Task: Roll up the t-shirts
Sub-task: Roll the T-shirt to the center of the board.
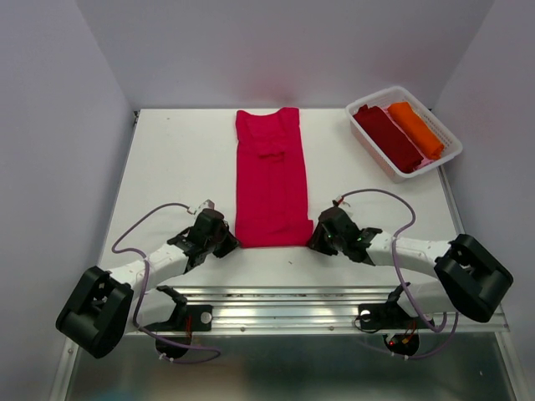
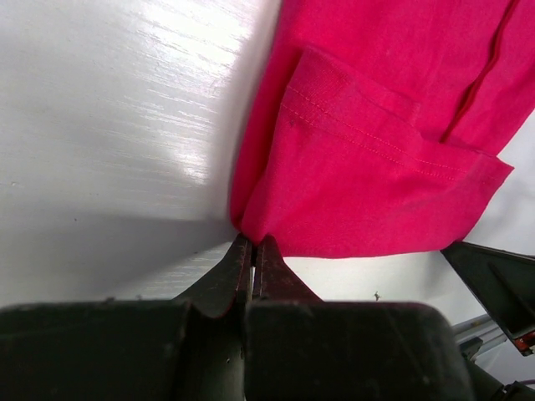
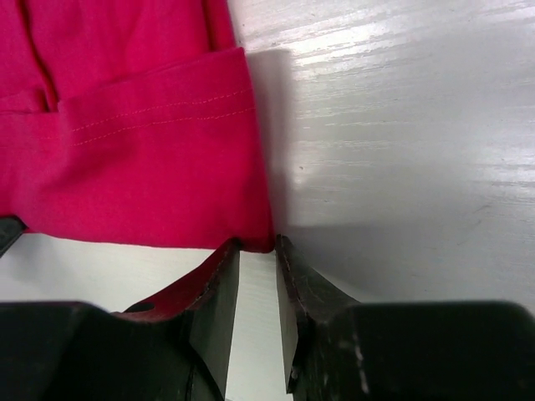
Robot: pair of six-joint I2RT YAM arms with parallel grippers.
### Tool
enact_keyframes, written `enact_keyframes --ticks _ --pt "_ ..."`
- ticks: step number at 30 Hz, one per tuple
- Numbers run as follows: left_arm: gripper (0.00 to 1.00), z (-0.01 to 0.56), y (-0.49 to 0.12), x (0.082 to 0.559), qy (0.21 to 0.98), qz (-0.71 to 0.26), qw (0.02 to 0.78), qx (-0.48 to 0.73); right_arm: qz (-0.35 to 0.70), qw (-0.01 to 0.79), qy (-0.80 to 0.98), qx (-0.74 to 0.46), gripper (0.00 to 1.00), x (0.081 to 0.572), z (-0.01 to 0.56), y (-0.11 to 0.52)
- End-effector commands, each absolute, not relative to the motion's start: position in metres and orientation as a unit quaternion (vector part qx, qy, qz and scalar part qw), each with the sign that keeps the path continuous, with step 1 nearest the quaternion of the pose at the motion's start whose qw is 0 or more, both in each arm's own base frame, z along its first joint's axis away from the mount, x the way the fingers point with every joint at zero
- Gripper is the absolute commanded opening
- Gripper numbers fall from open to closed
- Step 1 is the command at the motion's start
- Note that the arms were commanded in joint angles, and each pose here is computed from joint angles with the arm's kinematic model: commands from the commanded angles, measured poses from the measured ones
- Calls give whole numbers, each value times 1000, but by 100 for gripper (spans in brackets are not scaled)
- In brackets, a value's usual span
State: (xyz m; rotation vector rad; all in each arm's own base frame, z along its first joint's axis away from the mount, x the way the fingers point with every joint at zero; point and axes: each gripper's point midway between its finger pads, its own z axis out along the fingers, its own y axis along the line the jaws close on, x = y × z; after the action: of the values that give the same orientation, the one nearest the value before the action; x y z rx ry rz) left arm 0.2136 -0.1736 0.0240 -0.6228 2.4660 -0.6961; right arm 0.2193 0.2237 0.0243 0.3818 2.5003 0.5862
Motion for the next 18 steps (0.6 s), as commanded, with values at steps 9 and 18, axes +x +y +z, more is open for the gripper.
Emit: enact_keyframes --ticks 9,18 --pt "0 26 -171 214 903 -255 253 -236 241 287 917 138 1 231 25 234" --pt "0 31 -165 201 910 -239 228 -252 212 279 930 112 1 217 36 218"
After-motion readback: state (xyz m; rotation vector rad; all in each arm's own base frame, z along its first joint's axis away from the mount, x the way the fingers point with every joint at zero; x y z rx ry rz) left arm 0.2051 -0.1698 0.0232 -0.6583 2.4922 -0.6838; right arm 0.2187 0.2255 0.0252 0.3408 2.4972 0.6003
